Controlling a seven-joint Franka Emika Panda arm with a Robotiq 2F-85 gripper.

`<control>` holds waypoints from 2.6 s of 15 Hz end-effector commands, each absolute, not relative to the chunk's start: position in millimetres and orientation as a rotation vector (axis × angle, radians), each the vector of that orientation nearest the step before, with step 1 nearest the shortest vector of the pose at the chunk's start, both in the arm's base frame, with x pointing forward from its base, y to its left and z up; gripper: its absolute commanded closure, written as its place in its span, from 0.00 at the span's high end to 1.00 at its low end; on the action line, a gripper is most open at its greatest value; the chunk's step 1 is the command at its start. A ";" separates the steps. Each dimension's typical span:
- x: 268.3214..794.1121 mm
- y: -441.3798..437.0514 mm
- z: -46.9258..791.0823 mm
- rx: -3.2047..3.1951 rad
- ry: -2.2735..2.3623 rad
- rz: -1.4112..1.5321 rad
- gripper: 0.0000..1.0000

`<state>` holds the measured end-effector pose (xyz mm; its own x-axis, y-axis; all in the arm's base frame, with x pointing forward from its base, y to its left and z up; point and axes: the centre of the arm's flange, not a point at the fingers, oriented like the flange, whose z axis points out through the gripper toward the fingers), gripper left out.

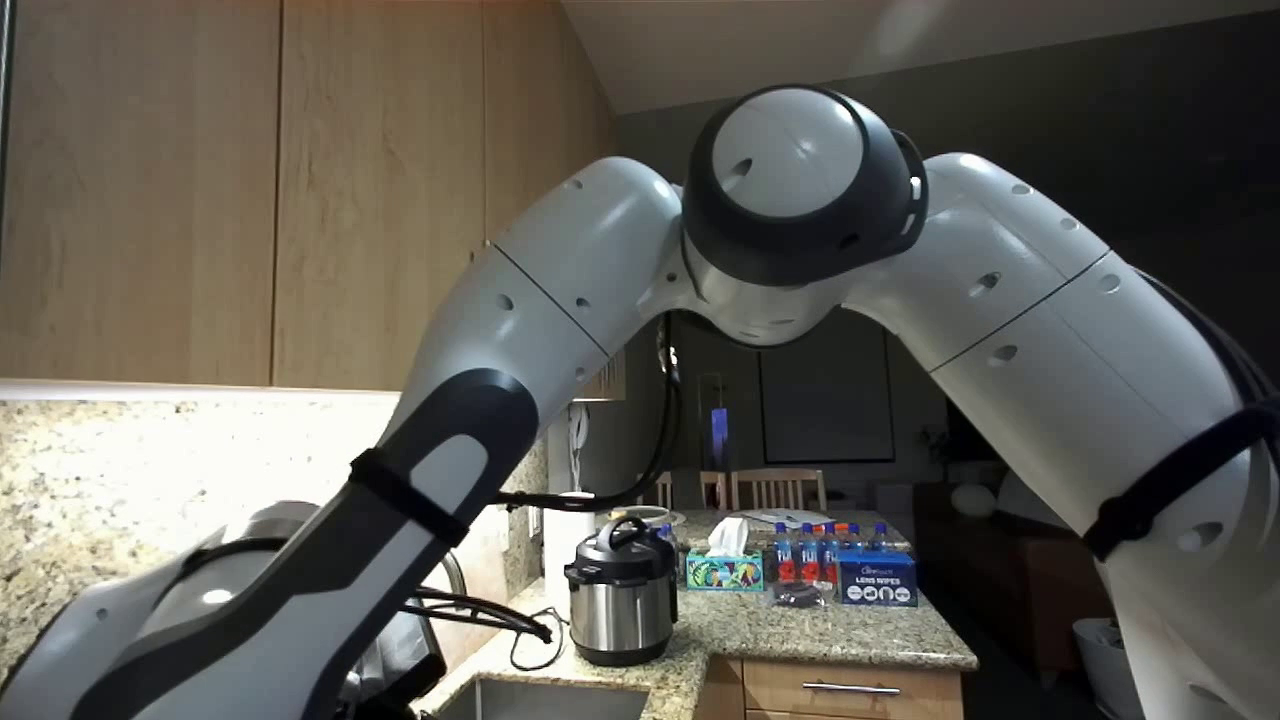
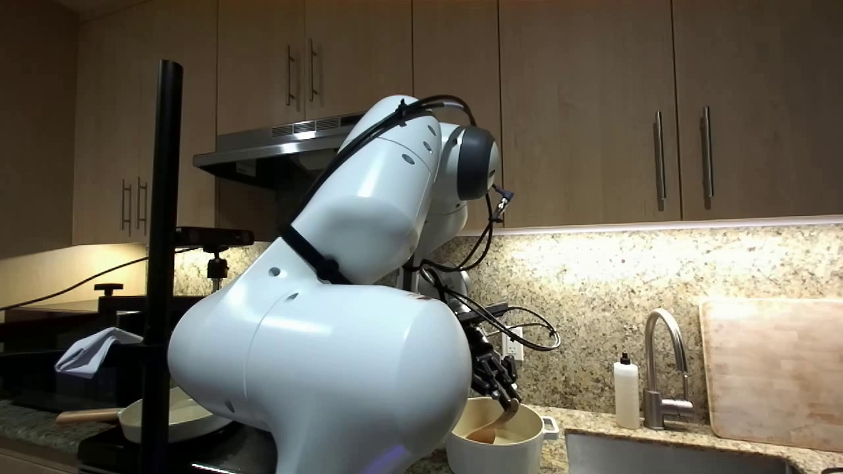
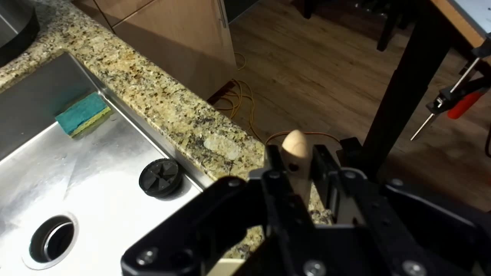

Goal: Use the wooden spoon to stir in the white pot

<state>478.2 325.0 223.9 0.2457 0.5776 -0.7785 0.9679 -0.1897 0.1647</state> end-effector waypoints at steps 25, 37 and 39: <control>496.0 335.2 249.8 1.863 1.357 -0.773 0.08; 501.5 290.8 259.2 1.945 1.259 -0.754 0.08; 509.5 298.8 262.6 1.955 1.249 -0.741 0.08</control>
<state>506.8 295.5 252.7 0.3319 0.5190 -0.7877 0.9362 -0.2836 0.2076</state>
